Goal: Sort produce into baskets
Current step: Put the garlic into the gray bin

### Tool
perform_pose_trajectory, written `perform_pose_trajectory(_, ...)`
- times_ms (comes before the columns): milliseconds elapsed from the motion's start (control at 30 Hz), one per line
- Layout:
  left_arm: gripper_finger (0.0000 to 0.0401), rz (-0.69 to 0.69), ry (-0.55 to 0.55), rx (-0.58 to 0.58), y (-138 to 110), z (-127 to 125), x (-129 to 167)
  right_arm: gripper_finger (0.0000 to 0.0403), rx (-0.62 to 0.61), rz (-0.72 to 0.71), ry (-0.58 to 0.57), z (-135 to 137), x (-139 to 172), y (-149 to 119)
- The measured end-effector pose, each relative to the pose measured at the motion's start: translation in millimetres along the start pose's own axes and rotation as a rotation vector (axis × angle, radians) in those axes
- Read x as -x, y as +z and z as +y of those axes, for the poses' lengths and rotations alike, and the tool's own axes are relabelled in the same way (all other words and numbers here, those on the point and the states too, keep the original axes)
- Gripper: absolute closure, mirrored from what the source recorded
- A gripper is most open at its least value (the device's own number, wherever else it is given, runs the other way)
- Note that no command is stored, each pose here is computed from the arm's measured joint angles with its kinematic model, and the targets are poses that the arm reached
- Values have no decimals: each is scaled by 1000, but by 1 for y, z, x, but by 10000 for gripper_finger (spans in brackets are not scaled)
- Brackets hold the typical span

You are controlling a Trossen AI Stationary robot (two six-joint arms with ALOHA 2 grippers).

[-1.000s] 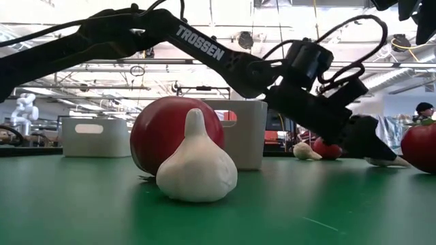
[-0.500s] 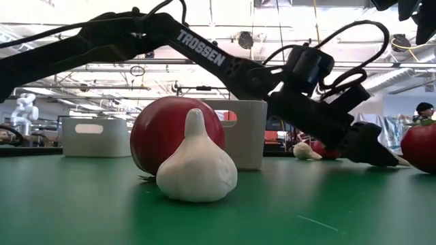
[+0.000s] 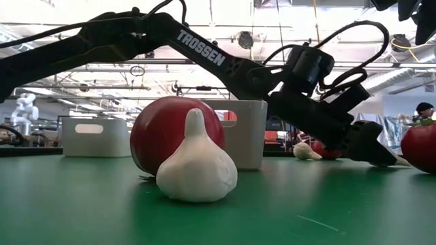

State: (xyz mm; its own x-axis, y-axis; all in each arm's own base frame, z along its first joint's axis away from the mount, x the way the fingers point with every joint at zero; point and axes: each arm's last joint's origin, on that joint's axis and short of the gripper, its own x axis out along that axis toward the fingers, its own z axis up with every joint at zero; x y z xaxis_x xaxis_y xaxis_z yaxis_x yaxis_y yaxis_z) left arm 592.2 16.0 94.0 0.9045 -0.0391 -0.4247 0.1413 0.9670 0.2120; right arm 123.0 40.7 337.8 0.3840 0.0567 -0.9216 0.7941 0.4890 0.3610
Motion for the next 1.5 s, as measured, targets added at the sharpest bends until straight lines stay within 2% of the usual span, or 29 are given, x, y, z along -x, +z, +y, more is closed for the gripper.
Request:
perform_pose_trajectory(167,181,2,4,0,0,0,0,101,0,0,0,0,0,0)
perform_pose_trajectory(400,205,22,19,2,0,1,1,101,5,-1,0,0,0,0)
perform_pose_trajectory(600,209,127,17,6,24,6,23,101,27,-9,-3,0,0,0)
perform_pose_trajectory(800,210,211,-1,6,68,17,66,101,64,-71,-18,-1,0,2)
perform_pose_trajectory(933,210,338,-46,16,89,25,105,101,80,-117,-28,-1,0,5)
perform_pose_trajectory(1167,210,593,-239,101,110,36,183,101,96,-200,-46,-1,0,8)
perform_pose_trajectory(1367,210,682,-260,128,124,36,235,101,109,-366,-53,4,1,13)
perform_pose_trajectory(1500,210,722,-247,196,118,28,261,101,167,-433,-75,10,-2,17)
